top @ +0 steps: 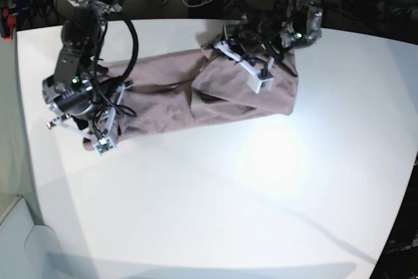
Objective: Layout the t-shirt on the table in an organized manner, then fold the t-shirt properly
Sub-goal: 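Press the folded bundle flat with the left gripper and move it away, then grasp the folded end of the pink shirt with the left gripper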
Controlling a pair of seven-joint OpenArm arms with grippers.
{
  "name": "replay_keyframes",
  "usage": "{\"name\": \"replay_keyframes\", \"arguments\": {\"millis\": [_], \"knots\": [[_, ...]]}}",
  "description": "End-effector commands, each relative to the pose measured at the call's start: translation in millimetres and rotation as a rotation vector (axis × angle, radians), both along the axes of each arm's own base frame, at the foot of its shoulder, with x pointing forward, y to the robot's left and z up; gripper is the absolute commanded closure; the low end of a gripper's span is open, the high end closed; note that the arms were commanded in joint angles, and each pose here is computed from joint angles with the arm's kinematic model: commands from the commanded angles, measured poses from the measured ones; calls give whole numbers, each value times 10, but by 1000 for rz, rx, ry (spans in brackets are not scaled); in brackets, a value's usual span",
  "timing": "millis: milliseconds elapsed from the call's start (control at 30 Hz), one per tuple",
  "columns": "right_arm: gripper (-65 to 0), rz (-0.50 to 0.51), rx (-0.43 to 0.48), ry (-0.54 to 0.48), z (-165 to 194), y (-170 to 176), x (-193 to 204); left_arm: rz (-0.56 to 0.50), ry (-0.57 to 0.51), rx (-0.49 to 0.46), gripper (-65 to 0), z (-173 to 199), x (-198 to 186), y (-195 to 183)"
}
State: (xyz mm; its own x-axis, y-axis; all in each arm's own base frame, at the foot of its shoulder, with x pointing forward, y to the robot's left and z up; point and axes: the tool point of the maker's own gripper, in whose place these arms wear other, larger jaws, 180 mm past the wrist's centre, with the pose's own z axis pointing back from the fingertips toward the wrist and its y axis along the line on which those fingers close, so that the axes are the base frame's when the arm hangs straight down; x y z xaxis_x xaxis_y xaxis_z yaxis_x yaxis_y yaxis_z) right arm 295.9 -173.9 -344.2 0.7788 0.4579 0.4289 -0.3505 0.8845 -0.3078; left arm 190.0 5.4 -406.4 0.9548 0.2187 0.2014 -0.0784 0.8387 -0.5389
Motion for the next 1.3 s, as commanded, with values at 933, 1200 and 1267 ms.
{"name": "replay_keyframes", "arguments": {"millis": [933,1200,1267], "knots": [[0,8,-3,-50,125,-13,101,-209,-166,-26,-382,263,451,-733],[0,8,-4,-50,126,-18,101,-173,-300,-155,-420,840,531,-650],[0,8,-4,-50,126,-18,101,-141,-292,-177,-420,860,531,-577]]}}
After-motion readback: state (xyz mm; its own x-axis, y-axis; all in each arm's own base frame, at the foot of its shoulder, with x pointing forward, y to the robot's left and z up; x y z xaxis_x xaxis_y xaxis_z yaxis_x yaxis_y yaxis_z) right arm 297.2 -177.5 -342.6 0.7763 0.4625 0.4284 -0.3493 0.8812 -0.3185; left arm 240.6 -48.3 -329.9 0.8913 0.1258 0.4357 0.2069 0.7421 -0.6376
